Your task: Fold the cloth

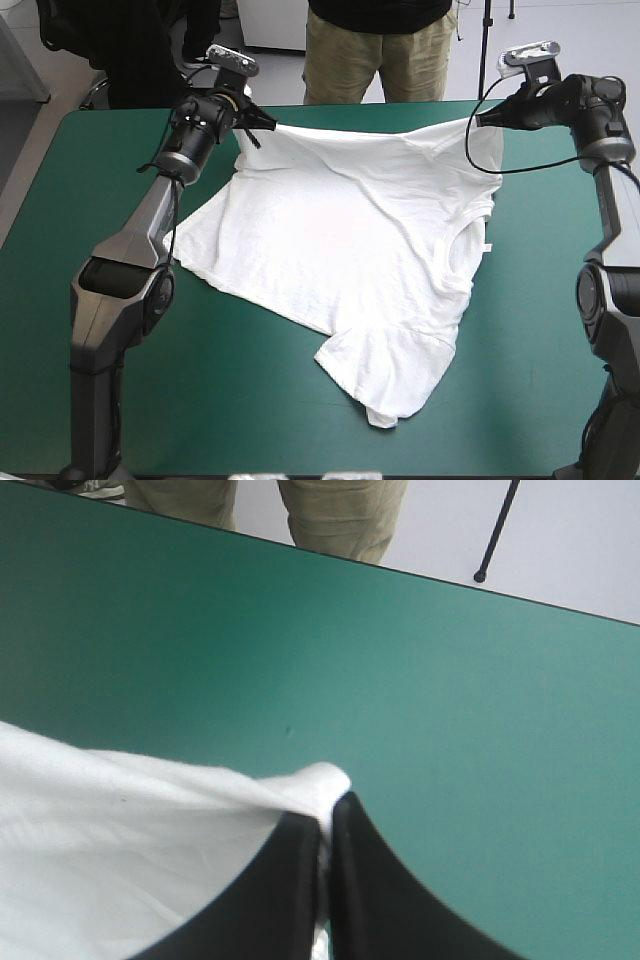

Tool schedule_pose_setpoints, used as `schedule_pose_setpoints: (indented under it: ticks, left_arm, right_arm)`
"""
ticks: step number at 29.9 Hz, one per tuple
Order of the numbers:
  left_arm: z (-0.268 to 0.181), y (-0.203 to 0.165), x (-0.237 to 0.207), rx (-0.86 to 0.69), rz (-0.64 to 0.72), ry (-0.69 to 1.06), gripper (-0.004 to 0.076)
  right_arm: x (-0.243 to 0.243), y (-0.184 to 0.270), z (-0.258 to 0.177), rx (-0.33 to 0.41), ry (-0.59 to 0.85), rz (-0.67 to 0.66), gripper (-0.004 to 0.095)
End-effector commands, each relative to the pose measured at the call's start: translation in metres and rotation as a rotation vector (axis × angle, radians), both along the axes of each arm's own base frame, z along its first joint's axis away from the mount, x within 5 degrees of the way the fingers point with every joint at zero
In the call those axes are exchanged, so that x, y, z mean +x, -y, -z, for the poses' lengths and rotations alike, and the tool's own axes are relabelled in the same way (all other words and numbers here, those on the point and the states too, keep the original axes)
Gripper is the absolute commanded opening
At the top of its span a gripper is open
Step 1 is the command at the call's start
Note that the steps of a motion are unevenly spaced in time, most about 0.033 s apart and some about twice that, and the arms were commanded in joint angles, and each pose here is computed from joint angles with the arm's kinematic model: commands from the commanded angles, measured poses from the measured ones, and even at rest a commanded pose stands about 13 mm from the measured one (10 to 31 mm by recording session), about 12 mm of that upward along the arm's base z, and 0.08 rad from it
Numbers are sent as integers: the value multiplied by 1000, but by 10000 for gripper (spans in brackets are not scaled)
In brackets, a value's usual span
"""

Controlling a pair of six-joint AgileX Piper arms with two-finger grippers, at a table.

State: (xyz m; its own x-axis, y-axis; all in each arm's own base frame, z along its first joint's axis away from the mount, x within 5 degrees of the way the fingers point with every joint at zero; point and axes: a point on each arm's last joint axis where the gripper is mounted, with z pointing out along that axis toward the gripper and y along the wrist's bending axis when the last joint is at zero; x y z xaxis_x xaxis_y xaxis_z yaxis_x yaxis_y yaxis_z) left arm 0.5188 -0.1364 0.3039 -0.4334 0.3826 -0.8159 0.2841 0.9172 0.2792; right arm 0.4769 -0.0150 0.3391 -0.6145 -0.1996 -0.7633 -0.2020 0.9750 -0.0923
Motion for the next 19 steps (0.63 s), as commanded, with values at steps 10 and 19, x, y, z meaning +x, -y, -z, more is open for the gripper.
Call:
schedule_pose_setpoints:
  ticks: [10, 19]
  left_arm:
    - [-15, 12, 16, -173, 53, 283, 466]
    - [-52, -1, -13, -152, -19, 128, 438]
  right_arm:
    - [20, 4, -8, 29, 156, 20, 537]
    - [-1, 0, -41, 40, 150, -9, 560]
